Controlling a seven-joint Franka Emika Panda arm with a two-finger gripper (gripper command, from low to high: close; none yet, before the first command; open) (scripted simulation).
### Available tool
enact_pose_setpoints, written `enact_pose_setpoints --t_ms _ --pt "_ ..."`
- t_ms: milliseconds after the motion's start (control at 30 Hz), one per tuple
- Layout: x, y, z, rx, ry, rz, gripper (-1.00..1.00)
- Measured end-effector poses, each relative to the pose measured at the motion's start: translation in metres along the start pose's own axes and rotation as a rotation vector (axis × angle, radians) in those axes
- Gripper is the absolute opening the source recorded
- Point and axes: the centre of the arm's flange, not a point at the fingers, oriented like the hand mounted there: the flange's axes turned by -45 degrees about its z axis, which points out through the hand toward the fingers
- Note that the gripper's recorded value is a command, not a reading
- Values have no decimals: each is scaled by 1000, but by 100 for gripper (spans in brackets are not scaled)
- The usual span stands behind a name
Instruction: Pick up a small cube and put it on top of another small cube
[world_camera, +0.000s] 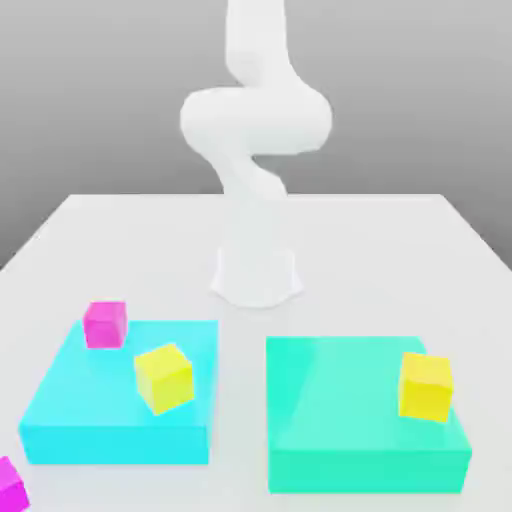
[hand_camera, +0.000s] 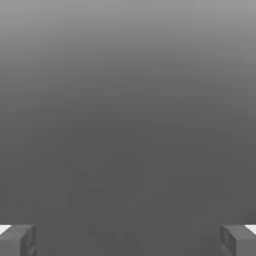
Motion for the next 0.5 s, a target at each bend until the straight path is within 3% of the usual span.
enact_pose_setpoints --t_ms 500 --pt "-32 131 240 -112 -338 334 0"
